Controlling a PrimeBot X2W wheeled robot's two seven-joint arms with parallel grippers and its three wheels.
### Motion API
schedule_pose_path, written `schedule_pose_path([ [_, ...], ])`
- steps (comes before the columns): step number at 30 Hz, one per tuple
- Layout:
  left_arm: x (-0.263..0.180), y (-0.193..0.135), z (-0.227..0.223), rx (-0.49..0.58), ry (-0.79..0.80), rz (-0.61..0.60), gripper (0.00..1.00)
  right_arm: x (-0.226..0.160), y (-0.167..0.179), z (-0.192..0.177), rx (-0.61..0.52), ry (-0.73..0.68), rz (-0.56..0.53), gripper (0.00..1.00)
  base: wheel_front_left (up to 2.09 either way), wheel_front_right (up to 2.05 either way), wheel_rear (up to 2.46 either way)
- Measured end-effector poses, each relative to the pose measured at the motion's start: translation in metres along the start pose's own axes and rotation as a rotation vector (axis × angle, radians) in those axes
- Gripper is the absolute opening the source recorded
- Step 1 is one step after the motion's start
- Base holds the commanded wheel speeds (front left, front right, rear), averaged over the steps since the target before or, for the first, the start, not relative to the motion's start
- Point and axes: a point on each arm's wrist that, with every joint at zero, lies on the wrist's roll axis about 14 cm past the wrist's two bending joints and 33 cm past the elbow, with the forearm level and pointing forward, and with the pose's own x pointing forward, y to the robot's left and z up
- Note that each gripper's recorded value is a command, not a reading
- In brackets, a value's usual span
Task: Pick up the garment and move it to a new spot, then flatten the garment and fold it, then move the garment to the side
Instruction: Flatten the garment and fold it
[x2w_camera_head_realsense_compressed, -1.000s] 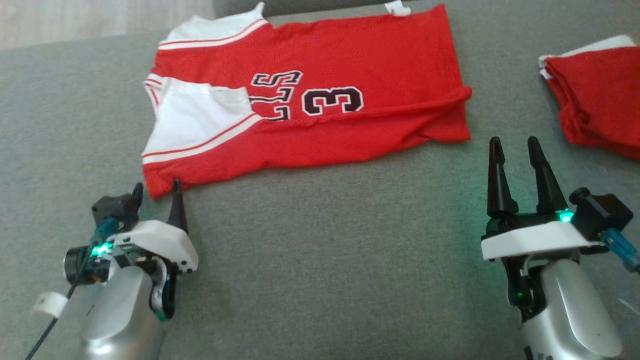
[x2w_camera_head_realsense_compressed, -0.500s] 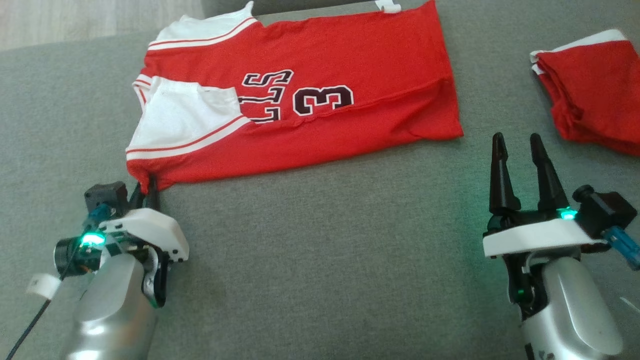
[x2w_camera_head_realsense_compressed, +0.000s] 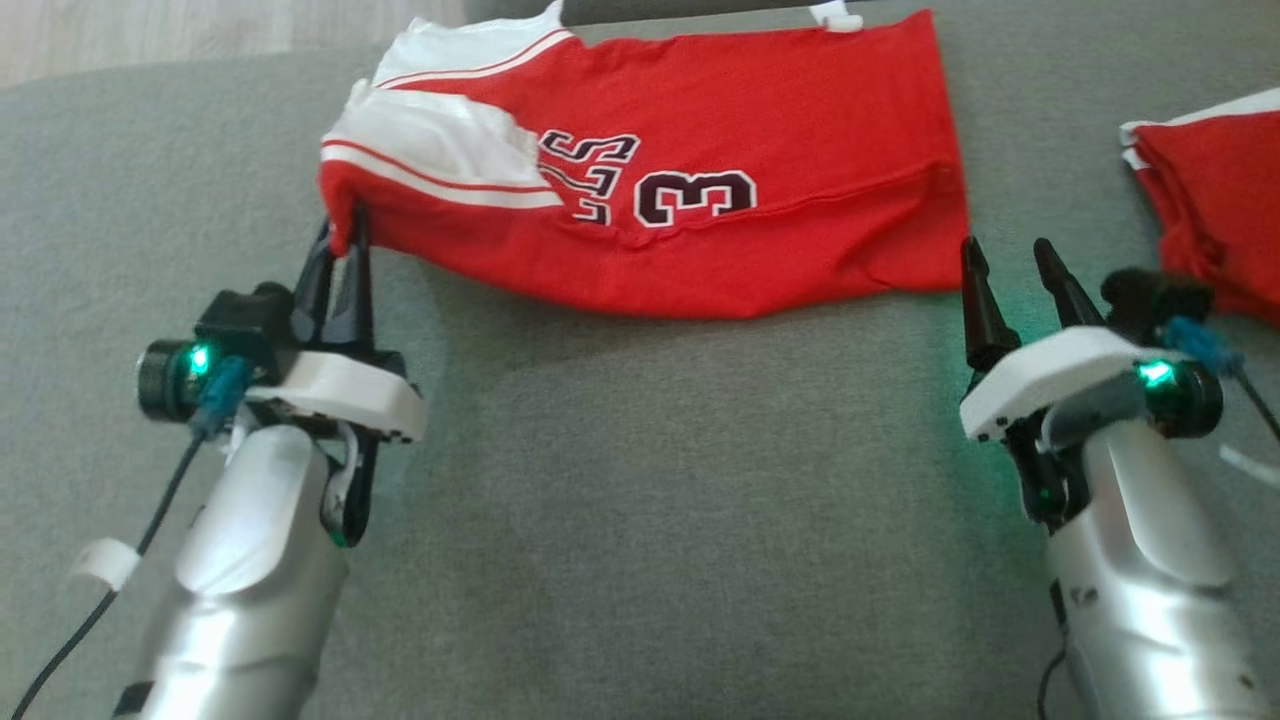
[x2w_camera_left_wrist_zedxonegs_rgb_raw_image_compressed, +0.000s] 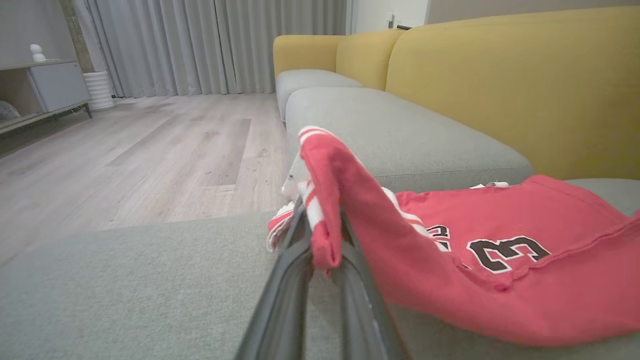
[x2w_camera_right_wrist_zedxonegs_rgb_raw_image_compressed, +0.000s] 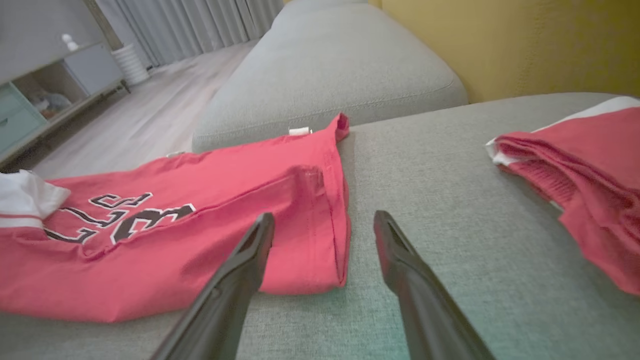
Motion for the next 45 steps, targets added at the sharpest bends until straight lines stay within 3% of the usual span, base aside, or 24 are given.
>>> schedule_pose_path([
  [7,-0.006,-0.008,-0.001,0.013,-0.002,-0.032,0.00,0.018,-0.006,-0.034,-0.054,0.187,-0.028,1.00,0.00,0.00,0.00],
  [15,-0.012,-0.005,-0.007,0.009,0.011,-0.027,0.00,0.036,0.000,-0.048,-0.147,0.300,-0.014,1.00,0.00,0.00,0.00],
  [16,-0.013,-0.004,-0.007,0.009,0.012,-0.023,0.00,0.039,0.000,-0.047,-0.173,0.307,-0.015,0.09,0.00,0.00,0.00],
  [17,-0.014,-0.003,-0.007,0.010,0.012,-0.022,0.00,0.039,0.000,-0.046,-0.183,0.308,-0.016,0.00,0.00,0.00,0.00],
  [32,-0.057,-0.004,-0.029,0.012,0.111,-0.004,0.00,-0.003,-0.014,-0.022,-0.256,0.218,-0.052,0.00,0.00,0.00,0.00],
  [40,-0.115,-0.017,-0.070,-0.020,0.248,-0.014,0.00,-0.061,-0.028,-0.052,-0.194,0.318,-0.094,0.00,0.00,0.00,0.00],
  [45,-0.132,-0.024,-0.076,-0.018,0.258,-0.013,0.00,-0.083,-0.040,-0.049,-0.188,0.293,-0.135,0.00,0.00,0.00,0.00],
])
